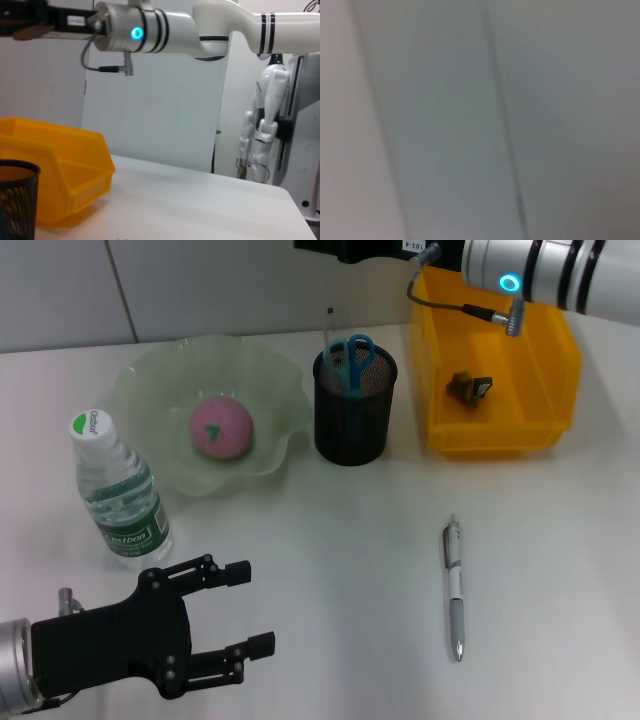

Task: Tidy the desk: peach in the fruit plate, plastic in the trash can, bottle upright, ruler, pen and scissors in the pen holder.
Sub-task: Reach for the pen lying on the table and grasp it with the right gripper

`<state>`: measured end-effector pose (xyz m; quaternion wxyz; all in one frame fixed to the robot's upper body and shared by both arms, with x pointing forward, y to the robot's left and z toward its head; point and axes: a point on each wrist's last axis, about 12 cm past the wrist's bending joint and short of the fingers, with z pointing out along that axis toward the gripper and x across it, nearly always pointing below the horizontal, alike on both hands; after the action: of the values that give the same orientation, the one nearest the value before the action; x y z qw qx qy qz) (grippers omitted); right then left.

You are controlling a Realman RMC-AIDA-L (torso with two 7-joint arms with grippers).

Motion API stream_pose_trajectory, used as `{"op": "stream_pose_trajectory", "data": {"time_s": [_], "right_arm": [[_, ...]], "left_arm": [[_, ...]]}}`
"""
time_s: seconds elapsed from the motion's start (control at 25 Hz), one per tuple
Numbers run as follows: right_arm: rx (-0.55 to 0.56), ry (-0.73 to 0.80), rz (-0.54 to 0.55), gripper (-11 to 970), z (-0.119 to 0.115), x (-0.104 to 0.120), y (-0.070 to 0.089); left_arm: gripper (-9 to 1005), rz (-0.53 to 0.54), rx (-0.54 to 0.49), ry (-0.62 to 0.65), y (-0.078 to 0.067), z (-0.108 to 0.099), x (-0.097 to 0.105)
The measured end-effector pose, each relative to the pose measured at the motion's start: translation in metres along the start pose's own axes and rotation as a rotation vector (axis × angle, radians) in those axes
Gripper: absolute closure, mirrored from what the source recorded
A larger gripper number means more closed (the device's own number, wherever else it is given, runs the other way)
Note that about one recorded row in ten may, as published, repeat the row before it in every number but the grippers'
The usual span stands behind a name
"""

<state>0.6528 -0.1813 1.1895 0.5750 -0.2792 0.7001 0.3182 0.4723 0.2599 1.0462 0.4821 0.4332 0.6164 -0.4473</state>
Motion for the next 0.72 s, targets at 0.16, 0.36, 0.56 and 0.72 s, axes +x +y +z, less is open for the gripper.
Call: {"op": "stream_pose_trajectory", "data": {"time_s": [0.16, 0.36, 0.56, 0.72], "right_arm": [[-0.115, 0.011, -0.010, 266, -0.015, -0.006, 0.007], [-0.281, 0.085, -0.054, 267, -0.044, -0.004, 0.014], [-0.351, 0.167, -0.026, 269, -0.068, 0.002, 0.011], [-0.356, 0.239, 0.055, 268, -0.079, 0.008, 0.008]], "left_arm": [[208, -0.006, -0.006, -0.012, 0.000, 0.001, -0.001], [208, -0.012, -0.008, -0.012, 0.000, 0.001, -0.001], [208, -0.017, -0.015, -0.010, 0.000, 0.000, 0.001], [208, -0.028, -0.015, -0.011, 0.000, 0.000, 0.000]]}}
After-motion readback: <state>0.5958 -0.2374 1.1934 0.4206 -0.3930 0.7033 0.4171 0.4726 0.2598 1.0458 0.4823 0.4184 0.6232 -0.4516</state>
